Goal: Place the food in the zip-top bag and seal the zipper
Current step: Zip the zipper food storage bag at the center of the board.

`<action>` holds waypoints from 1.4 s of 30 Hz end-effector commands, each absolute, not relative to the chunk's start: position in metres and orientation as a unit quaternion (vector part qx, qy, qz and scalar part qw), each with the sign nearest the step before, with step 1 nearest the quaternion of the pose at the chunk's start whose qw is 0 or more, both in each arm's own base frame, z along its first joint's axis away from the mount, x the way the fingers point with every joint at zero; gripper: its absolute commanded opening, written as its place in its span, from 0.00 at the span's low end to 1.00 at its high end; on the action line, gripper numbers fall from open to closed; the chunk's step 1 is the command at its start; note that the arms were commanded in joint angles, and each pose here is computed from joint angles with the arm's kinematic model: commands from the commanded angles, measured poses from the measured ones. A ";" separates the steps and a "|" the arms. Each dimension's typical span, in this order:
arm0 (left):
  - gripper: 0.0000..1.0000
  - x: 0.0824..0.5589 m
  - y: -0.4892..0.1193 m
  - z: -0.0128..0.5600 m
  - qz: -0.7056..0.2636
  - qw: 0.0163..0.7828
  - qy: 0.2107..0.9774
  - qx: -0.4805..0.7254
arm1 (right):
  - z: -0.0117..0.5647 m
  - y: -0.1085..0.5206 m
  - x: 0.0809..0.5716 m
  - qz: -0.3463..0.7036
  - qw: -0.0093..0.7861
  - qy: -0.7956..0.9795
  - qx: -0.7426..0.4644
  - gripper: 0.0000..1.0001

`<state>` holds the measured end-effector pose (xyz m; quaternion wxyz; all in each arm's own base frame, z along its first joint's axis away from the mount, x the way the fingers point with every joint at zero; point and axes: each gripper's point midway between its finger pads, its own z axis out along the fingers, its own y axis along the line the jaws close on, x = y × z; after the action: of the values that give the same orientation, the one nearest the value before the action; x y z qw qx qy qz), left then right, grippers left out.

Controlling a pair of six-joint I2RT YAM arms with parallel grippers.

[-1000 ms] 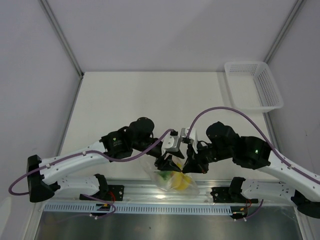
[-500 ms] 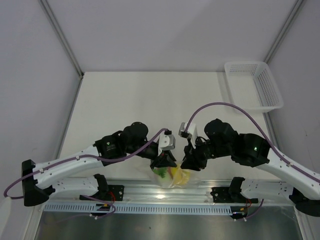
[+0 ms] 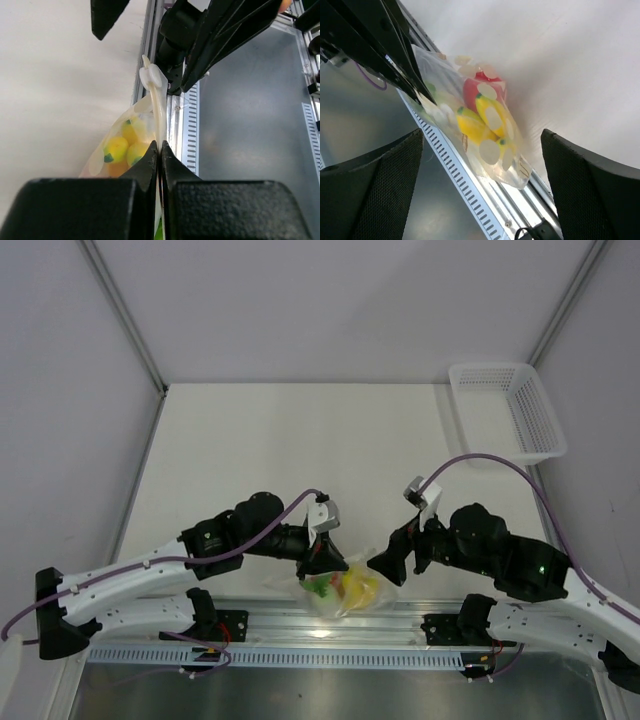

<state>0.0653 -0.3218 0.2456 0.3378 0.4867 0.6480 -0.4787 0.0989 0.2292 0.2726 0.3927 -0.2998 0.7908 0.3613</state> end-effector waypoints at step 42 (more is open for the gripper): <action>0.01 0.058 -0.309 0.277 -0.518 0.377 0.625 0.447 | 0.277 0.278 0.075 0.536 0.400 0.678 -0.305 0.00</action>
<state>0.0590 -0.3088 0.2527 0.3531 0.4558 0.6454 -0.5011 0.0694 0.2709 0.2600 0.3787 -0.3177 0.6984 0.5177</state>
